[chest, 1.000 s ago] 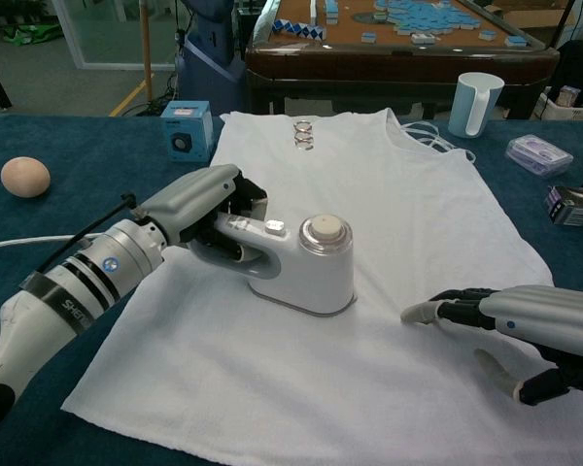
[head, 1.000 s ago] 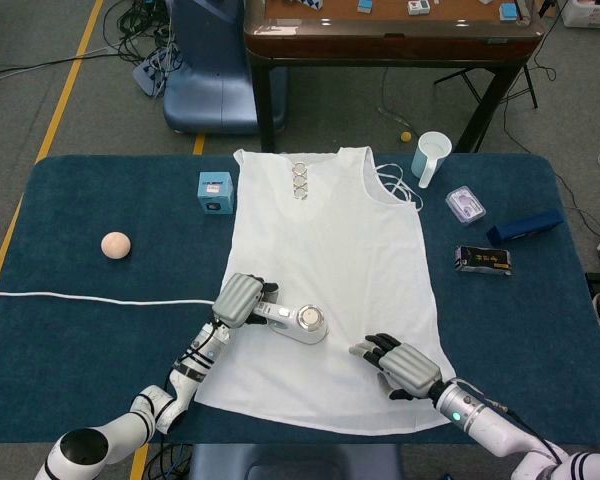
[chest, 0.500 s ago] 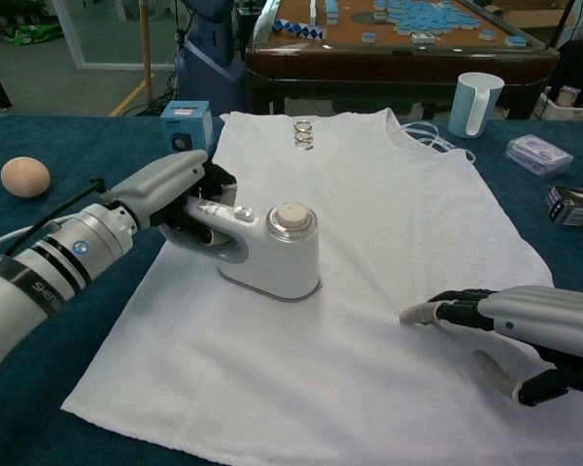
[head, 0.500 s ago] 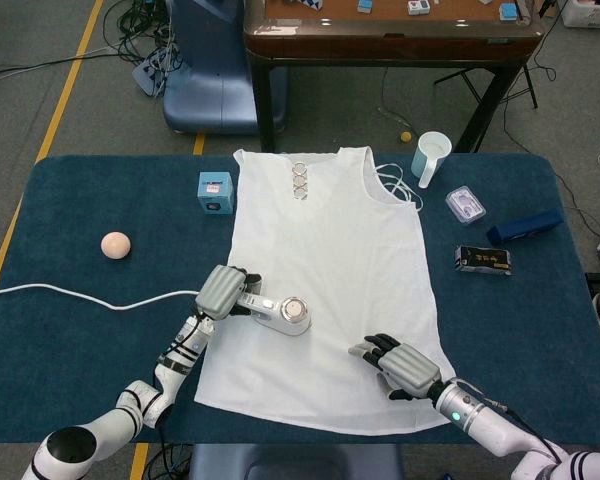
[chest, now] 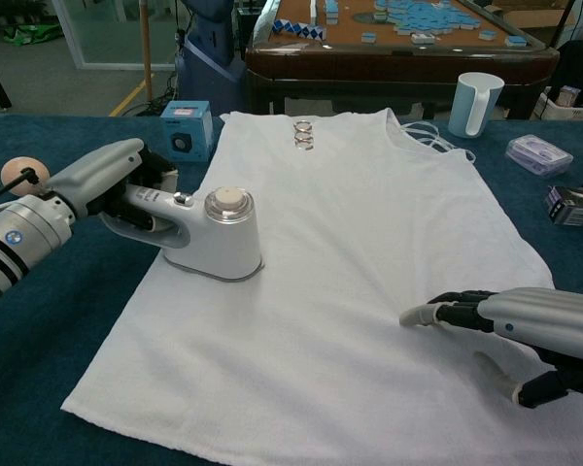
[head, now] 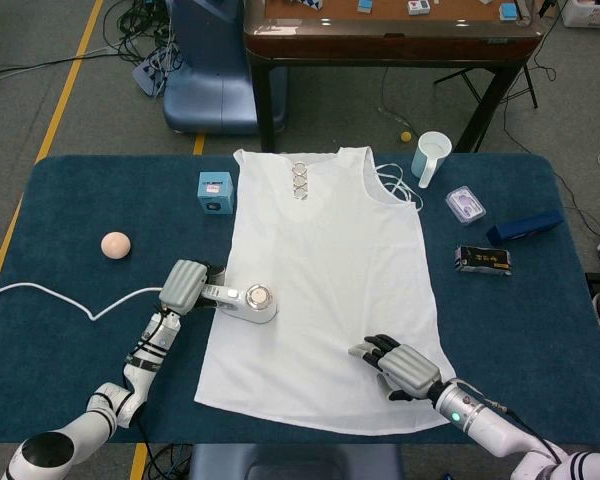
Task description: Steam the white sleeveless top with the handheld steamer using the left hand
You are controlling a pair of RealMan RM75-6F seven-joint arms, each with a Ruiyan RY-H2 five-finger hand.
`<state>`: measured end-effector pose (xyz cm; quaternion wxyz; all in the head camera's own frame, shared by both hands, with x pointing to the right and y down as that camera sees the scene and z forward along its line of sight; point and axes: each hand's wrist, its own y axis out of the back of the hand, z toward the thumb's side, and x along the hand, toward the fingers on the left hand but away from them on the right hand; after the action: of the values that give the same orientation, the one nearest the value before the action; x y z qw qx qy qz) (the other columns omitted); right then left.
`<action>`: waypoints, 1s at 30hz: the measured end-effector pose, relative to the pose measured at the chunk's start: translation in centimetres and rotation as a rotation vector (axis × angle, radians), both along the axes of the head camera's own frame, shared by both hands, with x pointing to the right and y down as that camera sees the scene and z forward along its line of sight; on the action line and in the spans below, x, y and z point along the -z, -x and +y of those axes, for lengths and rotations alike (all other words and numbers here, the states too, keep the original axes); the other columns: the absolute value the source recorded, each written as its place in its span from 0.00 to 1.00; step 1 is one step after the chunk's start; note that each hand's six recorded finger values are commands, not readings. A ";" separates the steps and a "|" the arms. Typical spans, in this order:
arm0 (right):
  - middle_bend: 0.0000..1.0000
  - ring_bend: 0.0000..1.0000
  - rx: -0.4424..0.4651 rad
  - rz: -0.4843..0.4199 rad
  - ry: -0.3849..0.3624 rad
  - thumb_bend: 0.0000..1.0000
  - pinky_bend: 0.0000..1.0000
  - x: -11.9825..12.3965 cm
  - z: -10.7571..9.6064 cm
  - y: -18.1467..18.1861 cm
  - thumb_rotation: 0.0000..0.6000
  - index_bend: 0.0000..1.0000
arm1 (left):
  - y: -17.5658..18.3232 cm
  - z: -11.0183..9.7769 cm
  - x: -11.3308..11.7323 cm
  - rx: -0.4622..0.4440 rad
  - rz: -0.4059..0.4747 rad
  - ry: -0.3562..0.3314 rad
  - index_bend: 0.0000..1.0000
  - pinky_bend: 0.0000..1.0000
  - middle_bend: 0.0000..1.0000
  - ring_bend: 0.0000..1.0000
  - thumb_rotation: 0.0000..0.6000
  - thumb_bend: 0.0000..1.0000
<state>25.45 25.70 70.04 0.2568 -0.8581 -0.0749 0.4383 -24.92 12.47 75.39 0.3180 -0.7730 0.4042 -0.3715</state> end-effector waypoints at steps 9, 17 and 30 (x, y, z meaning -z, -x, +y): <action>0.13 0.00 0.003 0.005 0.000 0.77 0.02 0.1 0.1 -0.2 0.99 0.00 | 0.1 1.8 0.4 -0.052 0.004 0.007 0.89 0.64 0.78 0.64 1.00 0.25; 0.13 0.00 0.001 0.009 0.000 0.77 0.02 0.2 0.3 -0.4 0.99 0.00 | -0.7 3.8 0.9 -0.111 0.017 0.025 0.89 0.64 0.78 0.64 1.00 0.25; 0.13 0.00 -0.005 0.012 0.000 0.77 0.02 0.3 0.4 -0.9 0.99 0.00 | -1.4 6.6 2.0 -0.204 0.007 0.047 0.89 0.64 0.77 0.63 1.00 0.25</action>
<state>26.31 26.13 69.73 0.2561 -0.8553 -0.0753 0.4441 -23.56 19.03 73.40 0.3347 -0.8187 0.3156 -0.3438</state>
